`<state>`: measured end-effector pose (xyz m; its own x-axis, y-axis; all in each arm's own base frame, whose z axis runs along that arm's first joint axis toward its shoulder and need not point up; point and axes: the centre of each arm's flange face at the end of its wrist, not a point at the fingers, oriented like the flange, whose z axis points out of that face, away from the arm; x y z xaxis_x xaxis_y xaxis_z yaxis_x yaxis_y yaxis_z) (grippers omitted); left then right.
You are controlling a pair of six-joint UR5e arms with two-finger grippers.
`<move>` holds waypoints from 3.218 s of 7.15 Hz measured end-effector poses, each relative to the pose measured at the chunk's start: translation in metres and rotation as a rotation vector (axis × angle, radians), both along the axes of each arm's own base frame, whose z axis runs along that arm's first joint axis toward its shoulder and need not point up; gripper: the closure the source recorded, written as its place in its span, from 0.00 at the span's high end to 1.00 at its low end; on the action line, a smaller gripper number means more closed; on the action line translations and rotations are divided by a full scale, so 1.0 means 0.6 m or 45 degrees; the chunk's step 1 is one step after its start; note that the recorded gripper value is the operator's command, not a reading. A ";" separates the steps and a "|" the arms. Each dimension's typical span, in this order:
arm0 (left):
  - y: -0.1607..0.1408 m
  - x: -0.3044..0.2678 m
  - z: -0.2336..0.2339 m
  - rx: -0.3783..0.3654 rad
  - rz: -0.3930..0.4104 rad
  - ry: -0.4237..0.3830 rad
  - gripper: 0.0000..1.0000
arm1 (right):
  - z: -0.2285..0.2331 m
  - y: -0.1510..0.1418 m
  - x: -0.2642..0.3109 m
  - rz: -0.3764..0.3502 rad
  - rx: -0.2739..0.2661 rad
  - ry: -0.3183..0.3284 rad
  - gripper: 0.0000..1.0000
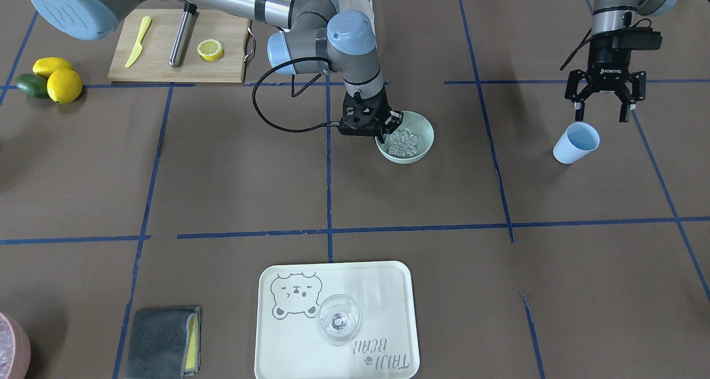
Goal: Pour ice into bowl
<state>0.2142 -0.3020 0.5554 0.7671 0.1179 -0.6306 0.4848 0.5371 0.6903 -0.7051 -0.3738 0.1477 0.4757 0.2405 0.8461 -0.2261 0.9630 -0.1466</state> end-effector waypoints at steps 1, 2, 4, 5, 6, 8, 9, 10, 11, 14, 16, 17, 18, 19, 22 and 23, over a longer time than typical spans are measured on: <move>-0.005 -0.007 -0.006 0.005 0.005 -0.006 1.00 | -0.002 0.001 0.002 -0.007 0.012 -0.003 0.00; -0.012 -0.018 -0.016 0.013 0.011 -0.013 1.00 | -0.013 -0.001 0.010 -0.006 0.022 -0.022 0.00; -0.038 -0.062 -0.042 0.036 0.107 -0.066 1.00 | -0.052 -0.014 0.049 0.012 0.041 -0.084 0.00; -0.055 -0.091 -0.047 0.051 0.204 -0.117 1.00 | -0.064 -0.024 0.071 0.020 0.043 -0.108 0.00; -0.081 -0.116 -0.053 0.069 0.302 -0.194 1.00 | -0.066 -0.042 0.102 0.029 0.037 -0.118 0.00; -0.187 -0.141 -0.085 0.026 0.442 -0.435 1.00 | -0.035 -0.076 0.184 0.061 0.041 -0.087 0.00; -0.234 -0.158 -0.104 0.032 0.523 -0.564 1.00 | -0.007 -0.092 0.228 0.076 0.060 -0.065 0.00; -0.256 -0.182 -0.107 0.044 0.598 -0.632 1.00 | 0.023 -0.118 0.272 0.091 0.062 -0.046 0.00; -0.264 -0.204 -0.097 0.025 0.621 -0.631 1.00 | 0.057 -0.145 0.323 0.092 0.057 -0.031 0.00; -0.267 -0.214 -0.045 -0.094 0.625 -0.530 1.00 | 0.179 -0.184 0.489 0.036 0.120 0.032 0.00; -0.264 -0.207 -0.025 -0.138 0.694 -0.478 1.00 | 0.292 -0.201 0.580 0.001 0.145 0.129 0.00; -0.265 -0.206 -0.021 -0.169 0.716 -0.466 1.00 | 0.368 -0.198 0.637 -0.020 0.132 0.188 0.00; -0.272 -0.208 -0.024 -0.218 0.747 -0.439 1.00 | 0.444 -0.188 0.701 -0.057 0.129 0.248 0.00; -0.282 -0.219 -0.031 -0.275 0.779 -0.390 1.00 | 0.516 -0.172 0.767 -0.096 0.143 0.309 0.00; -0.309 -0.247 -0.049 -0.360 0.776 -0.329 1.00 | 0.683 -0.091 0.874 -0.181 0.143 0.380 0.00; -0.316 -0.249 -0.053 -0.364 0.772 -0.326 1.00 | 0.724 -0.080 0.880 -0.190 0.141 0.373 0.00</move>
